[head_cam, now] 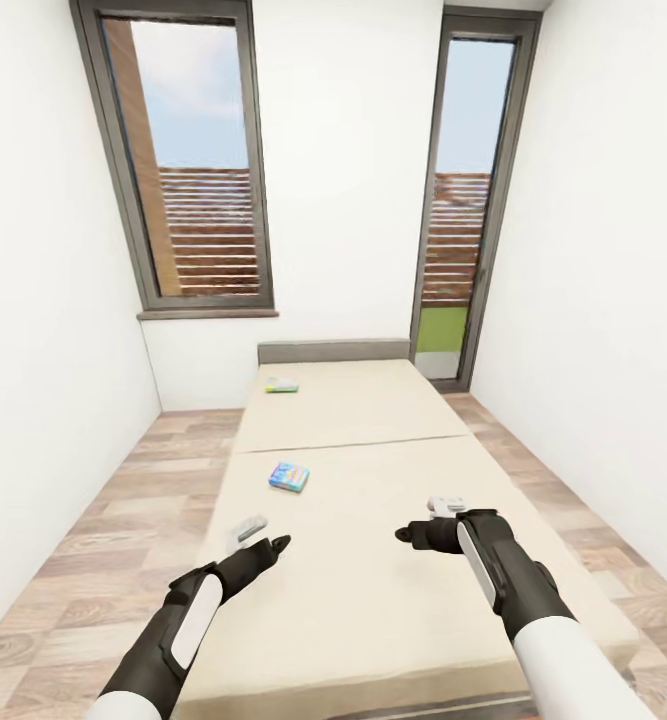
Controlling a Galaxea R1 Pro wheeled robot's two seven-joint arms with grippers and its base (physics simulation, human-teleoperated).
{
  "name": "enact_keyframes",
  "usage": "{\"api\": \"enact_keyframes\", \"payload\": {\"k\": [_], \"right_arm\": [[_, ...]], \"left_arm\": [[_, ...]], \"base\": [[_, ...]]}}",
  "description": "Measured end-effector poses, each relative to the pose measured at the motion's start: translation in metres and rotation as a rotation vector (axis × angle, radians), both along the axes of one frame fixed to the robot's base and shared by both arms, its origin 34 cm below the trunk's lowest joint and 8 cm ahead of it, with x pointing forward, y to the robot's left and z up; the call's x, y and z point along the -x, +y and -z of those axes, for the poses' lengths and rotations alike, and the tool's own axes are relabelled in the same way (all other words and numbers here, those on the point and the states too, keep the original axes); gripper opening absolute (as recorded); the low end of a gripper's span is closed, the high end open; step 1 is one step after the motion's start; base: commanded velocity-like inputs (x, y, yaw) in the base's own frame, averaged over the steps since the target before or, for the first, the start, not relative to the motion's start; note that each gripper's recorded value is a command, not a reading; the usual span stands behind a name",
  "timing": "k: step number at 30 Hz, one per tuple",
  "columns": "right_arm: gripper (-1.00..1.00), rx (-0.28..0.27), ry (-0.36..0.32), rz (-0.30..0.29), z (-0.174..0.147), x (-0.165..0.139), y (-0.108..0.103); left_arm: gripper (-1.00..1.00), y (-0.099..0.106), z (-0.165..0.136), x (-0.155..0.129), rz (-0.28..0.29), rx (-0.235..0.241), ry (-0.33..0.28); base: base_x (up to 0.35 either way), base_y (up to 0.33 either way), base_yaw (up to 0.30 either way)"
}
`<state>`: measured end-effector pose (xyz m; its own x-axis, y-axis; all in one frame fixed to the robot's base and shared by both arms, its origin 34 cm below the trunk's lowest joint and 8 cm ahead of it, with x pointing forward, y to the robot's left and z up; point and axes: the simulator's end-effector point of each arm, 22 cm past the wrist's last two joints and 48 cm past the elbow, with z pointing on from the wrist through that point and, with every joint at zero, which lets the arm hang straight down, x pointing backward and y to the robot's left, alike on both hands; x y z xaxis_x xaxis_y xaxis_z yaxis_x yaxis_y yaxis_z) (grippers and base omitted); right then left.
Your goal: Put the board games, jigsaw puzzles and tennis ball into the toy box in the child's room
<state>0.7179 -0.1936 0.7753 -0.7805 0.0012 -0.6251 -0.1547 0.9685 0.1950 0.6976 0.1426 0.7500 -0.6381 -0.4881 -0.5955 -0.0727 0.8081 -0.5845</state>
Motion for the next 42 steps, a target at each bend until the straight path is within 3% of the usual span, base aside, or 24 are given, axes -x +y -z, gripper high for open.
{"api": "enact_keyframes", "payload": {"k": [24,42], "right_arm": [[1.00,0.000,0.000,0.001,0.0002,0.0000,-0.0005],[1.00,0.000,0.000,-0.001,-0.0002,0.0002,0.0005]], "left_arm": [[1.00,0.0007,0.0004,0.0001,0.000,-0.001,0.001],[1.00,0.0009,0.0010,0.0010,0.001,-0.002,0.000]], "base": [[0.044,0.330,0.000],[0.204,0.276,0.000]]}}
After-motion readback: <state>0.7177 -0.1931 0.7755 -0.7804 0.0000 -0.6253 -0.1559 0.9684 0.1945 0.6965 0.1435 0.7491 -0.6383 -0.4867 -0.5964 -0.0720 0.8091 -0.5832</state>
